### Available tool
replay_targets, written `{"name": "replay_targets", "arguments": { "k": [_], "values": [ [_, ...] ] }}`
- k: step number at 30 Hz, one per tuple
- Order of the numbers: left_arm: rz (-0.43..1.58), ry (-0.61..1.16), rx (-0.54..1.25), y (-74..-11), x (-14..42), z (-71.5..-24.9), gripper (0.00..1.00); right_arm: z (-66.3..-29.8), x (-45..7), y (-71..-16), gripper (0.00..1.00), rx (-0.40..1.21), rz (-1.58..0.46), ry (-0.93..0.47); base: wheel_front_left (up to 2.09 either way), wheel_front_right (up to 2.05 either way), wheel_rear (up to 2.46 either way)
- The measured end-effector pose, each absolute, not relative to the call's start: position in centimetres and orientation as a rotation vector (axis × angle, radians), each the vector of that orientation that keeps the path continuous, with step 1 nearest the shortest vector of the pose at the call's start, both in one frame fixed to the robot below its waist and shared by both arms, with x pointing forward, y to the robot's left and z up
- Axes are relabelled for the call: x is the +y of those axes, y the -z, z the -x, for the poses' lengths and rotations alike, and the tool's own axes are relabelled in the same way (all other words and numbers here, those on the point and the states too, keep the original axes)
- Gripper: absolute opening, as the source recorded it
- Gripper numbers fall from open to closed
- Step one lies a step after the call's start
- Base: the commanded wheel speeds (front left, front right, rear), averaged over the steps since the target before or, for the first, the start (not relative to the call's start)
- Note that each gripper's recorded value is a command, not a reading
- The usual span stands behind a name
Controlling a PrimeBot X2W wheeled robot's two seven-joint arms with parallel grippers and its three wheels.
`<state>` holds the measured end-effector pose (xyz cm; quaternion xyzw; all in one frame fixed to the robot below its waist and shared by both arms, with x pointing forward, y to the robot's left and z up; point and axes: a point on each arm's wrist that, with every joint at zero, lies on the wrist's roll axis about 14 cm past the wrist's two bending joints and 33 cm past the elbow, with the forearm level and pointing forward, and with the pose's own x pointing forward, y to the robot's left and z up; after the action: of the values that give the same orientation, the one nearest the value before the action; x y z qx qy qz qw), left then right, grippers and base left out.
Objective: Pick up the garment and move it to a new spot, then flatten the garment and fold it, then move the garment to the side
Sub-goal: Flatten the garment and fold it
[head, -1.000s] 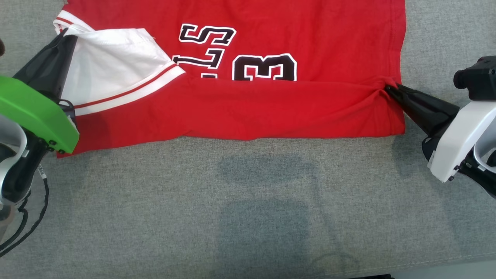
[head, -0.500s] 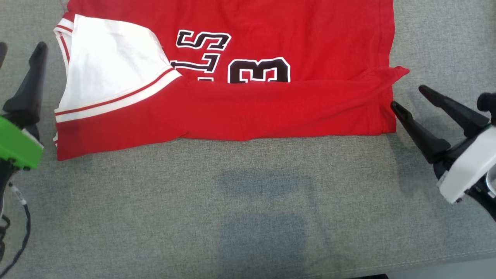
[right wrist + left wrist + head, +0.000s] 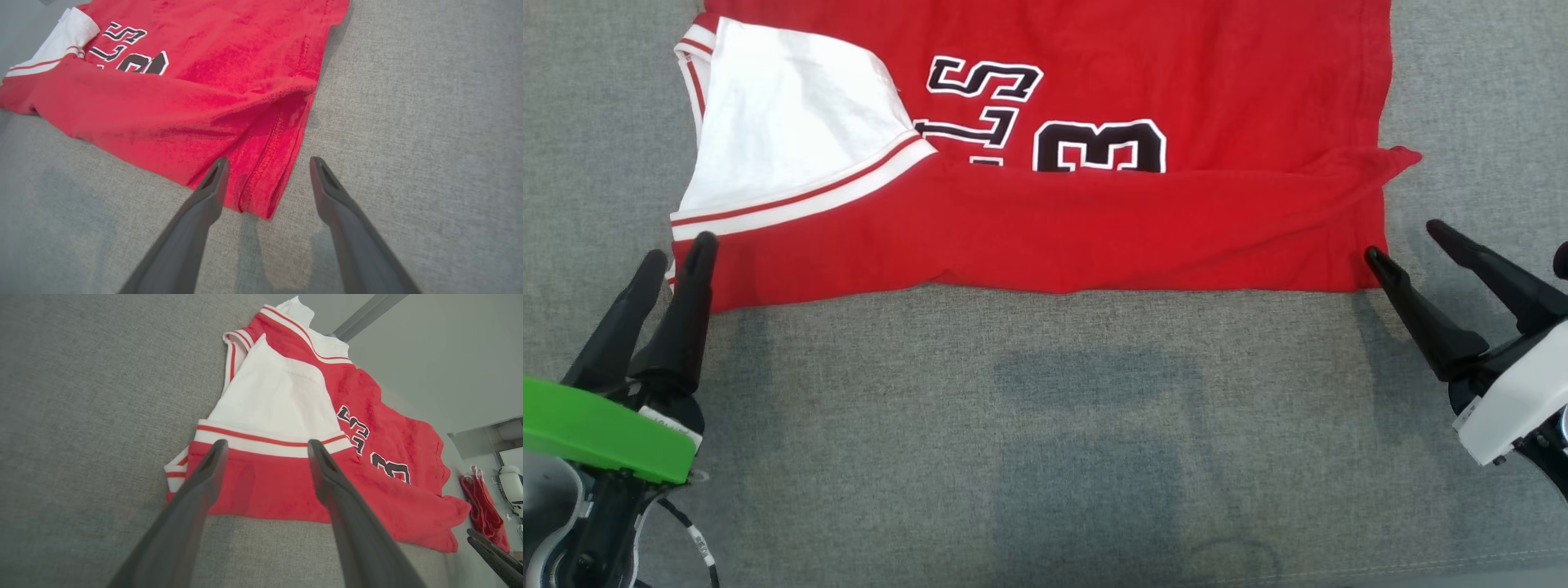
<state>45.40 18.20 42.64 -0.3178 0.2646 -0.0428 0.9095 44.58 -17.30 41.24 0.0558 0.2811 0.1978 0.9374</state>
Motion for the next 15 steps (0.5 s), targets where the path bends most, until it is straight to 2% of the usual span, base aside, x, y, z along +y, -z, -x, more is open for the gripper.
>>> {"name": "replay_targets", "arguments": {
  "k": [6,15],
  "values": [
    [0.686,0.109,0.614,-41.0,17.1,-45.2,1.0,-45.3,-17.1,-39.9,1.0,0.596,-0.142,-0.377,0.0,0.0,0.0],
    [0.693,0.081,0.709,-39.1,17.2,-44.3,1.0,-43.6,-16.5,-38.5,1.0,0.65,-0.195,-0.357,0.0,0.0,0.0]
  ]
}}
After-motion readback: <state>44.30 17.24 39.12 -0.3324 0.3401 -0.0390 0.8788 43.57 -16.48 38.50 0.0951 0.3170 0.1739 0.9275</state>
